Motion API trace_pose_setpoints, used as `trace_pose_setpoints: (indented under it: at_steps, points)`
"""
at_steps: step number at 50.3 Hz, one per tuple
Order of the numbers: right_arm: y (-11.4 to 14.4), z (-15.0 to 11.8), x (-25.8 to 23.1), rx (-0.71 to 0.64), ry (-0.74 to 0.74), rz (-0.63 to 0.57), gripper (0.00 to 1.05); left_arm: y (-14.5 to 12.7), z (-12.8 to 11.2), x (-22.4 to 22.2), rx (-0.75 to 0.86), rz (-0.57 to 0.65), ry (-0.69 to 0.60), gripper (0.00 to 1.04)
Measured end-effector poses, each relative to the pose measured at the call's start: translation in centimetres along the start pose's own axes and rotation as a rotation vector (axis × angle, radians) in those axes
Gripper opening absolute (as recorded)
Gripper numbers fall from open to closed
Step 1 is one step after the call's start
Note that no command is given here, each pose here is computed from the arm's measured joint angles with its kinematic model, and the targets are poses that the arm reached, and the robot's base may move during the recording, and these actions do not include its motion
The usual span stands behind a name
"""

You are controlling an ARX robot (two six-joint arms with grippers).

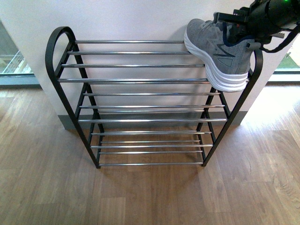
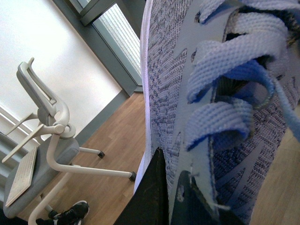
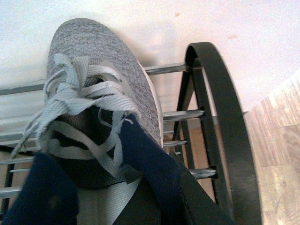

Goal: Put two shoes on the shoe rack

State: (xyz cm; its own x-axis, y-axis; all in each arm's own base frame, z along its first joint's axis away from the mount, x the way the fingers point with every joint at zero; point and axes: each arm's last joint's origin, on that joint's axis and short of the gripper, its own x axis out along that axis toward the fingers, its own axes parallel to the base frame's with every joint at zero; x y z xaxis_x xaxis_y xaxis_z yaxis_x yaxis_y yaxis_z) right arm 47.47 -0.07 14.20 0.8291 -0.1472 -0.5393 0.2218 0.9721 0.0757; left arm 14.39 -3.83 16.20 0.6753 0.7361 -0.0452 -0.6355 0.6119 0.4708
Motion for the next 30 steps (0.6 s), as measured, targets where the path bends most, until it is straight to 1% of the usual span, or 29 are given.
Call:
trace_pose_setpoints:
  at_steps: [6,11,16,17,20,21,23,24,27,28,30]
  points:
    - [-0.7,0.0,0.1,-0.012,0.0,-0.017,0.01,0.0,0.0,0.0,0.0,0.0,0.0,0.02]
    - [-0.8,-0.2,0.1,-0.013,0.0,-0.009,0.02,0.0,0.0,0.0,0.0,0.0,0.0,0.02]
    - [-0.8,-0.3,-0.5,-0.001,0.006,0.008,0.19,0.0,0.0,0.0,0.0,0.0,0.0,0.02]
    - [-0.8,-0.4,-0.8,0.001,0.009,0.017,0.25,0.0,0.0,0.0,0.0,0.0,0.0,0.02]
    - [-0.9,-0.2,-1.9,0.001,0.011,0.041,0.35,0.0,0.0,0.0,0.0,0.0,0.0,0.02]
    - [-0.9,0.1,-2.6,-0.001,0.006,0.044,0.41,0.0,0.0,0.0,0.0,0.0,0.0,0.02]
    - [-1.0,0.5,-3.5,-0.009,0.003,0.054,0.46,0.0,0.0,0.0,0.0,0.0,0.0,0.02]
    - [-1.0,0.9,-4.5,-0.012,-0.004,0.06,0.51,0.0,0.0,0.0,0.0,0.0,0.0,0.02]
    - [-1.3,2.0,-6.8,-0.042,-0.006,0.063,0.62,0.0,0.0,0.0,0.0,0.0,0.0,0.02]
    - [-1.5,2.6,-8.1,-0.054,-0.015,0.084,0.67,0.0,0.0,0.0,0.0,0.0,0.0,0.02]
    - [-1.8,3.3,-9.8,-0.082,-0.048,0.106,0.74,0.0,0.0,0.0,0.0,0.0,0.0,0.02]
